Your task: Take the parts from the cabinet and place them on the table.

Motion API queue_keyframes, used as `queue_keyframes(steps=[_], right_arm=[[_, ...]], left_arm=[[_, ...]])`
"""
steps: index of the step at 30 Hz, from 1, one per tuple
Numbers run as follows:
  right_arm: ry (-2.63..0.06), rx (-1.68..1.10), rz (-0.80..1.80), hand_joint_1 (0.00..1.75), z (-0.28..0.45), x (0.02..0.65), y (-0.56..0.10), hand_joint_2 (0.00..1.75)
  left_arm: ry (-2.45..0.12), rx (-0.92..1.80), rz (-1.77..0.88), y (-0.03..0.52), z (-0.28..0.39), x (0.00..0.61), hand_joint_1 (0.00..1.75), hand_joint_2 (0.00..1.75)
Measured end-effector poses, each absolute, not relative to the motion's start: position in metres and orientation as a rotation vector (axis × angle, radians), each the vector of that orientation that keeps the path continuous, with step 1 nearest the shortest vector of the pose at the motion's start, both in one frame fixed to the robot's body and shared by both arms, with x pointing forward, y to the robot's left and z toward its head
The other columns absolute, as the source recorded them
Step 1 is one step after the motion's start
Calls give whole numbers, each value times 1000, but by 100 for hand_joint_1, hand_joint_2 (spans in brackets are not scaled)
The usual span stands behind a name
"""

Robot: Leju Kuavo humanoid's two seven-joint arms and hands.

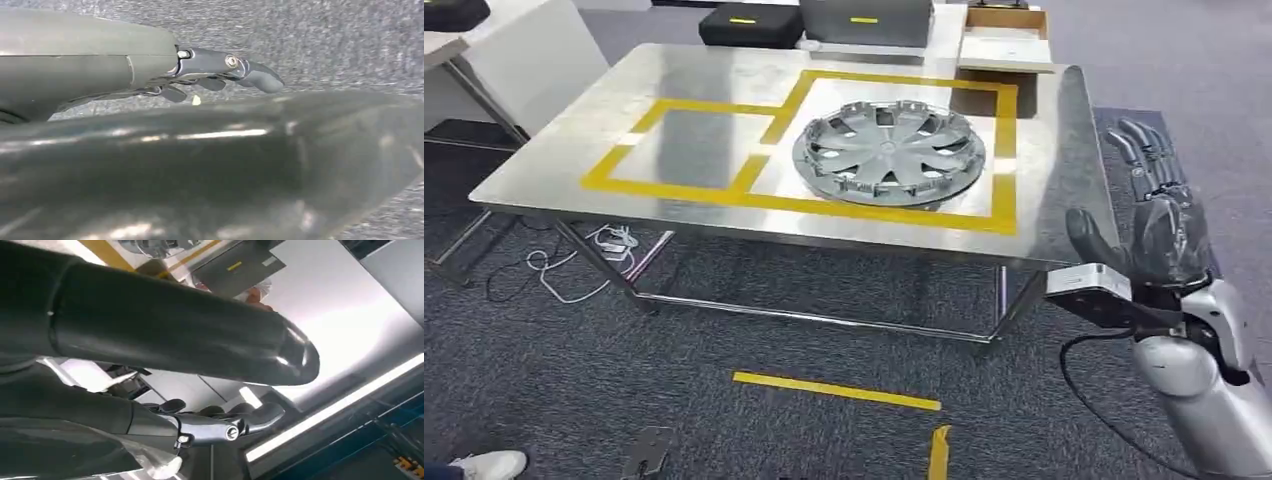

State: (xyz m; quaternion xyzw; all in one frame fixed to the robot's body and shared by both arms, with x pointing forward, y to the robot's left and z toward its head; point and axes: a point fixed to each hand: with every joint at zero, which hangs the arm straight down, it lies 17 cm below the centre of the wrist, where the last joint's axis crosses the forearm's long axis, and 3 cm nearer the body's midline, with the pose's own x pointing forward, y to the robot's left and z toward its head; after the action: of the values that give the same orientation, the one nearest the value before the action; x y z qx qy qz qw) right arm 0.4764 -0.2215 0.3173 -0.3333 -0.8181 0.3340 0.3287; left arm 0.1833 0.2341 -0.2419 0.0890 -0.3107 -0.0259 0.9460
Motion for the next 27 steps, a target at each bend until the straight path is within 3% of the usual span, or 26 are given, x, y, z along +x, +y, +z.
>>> queue_keyframes(steps=[27], right_arm=[[-2116,-883,868,0,312,478,-230,0]], left_arm=[[-642,177,-50,233,-241,185,0,0]])
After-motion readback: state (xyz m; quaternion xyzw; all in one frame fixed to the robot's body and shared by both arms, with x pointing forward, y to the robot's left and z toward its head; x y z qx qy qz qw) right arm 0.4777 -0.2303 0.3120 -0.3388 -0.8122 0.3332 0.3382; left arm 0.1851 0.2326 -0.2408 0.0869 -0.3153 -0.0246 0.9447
